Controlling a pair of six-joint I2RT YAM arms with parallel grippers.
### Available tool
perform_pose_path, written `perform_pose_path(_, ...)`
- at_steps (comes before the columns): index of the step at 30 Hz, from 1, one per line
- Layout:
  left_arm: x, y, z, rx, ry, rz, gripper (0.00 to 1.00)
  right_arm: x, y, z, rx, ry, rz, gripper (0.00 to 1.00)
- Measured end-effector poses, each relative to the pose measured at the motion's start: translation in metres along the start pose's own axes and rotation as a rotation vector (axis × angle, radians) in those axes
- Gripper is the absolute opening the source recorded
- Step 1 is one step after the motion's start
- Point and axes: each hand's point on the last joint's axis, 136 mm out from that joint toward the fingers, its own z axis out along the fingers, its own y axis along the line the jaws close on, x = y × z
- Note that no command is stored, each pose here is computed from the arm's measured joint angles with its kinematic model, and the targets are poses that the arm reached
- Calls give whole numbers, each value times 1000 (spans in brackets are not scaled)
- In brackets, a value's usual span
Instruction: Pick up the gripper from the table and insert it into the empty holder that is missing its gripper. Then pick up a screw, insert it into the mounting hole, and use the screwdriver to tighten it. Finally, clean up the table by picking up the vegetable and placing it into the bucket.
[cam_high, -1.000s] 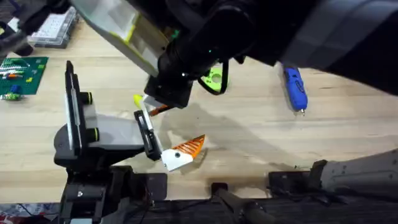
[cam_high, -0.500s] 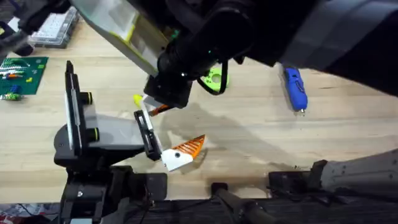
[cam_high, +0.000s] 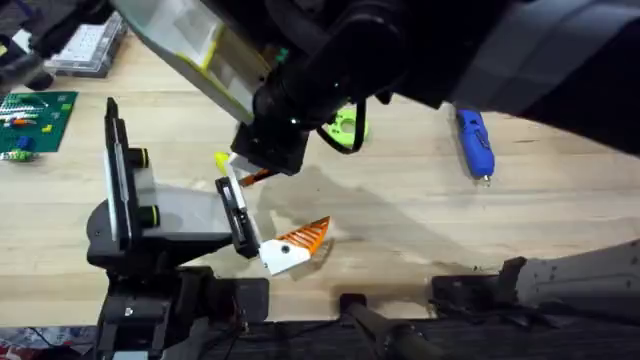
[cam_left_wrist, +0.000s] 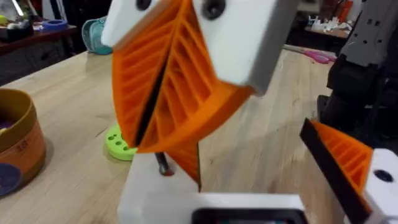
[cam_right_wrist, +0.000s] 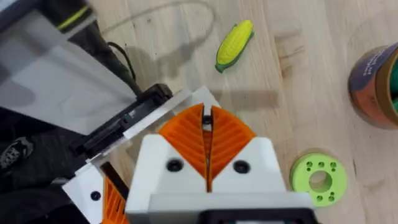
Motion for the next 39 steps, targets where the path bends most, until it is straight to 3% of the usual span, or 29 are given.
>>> perform_pose_path(39, 0, 0, 0, 0, 0, -15, 987, 11, 2, 14, -17, 20, 5, 11)
